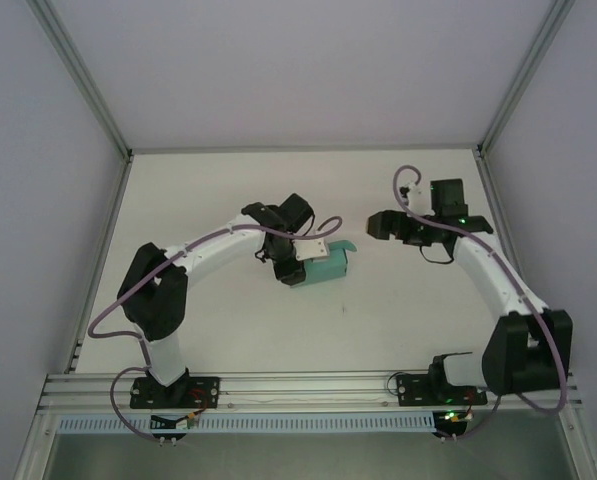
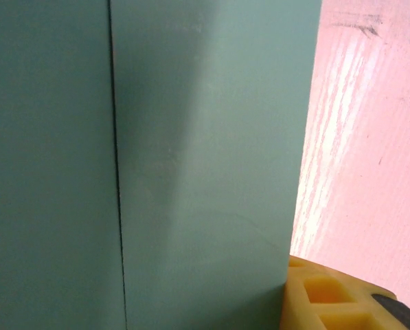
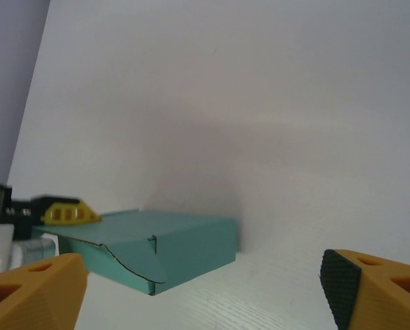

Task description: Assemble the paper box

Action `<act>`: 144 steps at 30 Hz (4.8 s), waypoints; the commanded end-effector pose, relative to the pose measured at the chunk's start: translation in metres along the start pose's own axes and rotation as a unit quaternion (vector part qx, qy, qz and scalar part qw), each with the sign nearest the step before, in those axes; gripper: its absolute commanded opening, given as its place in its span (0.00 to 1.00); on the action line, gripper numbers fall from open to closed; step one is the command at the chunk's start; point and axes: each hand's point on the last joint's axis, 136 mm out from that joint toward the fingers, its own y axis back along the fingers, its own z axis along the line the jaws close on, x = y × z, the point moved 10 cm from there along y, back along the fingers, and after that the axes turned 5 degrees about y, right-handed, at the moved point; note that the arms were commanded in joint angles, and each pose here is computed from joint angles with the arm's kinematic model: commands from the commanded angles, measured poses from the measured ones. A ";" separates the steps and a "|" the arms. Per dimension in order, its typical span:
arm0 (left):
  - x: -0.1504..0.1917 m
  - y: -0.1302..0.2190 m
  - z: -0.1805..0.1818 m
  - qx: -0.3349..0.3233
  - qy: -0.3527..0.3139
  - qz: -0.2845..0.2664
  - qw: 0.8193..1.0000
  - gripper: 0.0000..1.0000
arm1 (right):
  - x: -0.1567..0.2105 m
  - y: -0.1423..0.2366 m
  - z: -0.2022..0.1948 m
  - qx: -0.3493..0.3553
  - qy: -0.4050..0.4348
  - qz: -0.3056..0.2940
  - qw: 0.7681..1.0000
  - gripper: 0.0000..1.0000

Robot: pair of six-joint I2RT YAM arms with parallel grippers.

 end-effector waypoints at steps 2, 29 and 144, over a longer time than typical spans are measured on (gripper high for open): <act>-0.001 0.000 0.001 0.026 -0.002 0.005 1.000 0.35 | -0.007 -0.019 0.025 -0.051 0.105 0.033 0.993 0.81; -0.004 0.003 0.006 0.040 -0.003 0.034 0.999 0.35 | 0.006 -0.052 0.042 -0.043 0.209 0.126 0.969 0.34; -0.016 -0.008 0.013 0.032 0.026 0.003 0.999 0.36 | 0.140 -0.097 0.052 0.184 0.076 0.061 0.978 0.00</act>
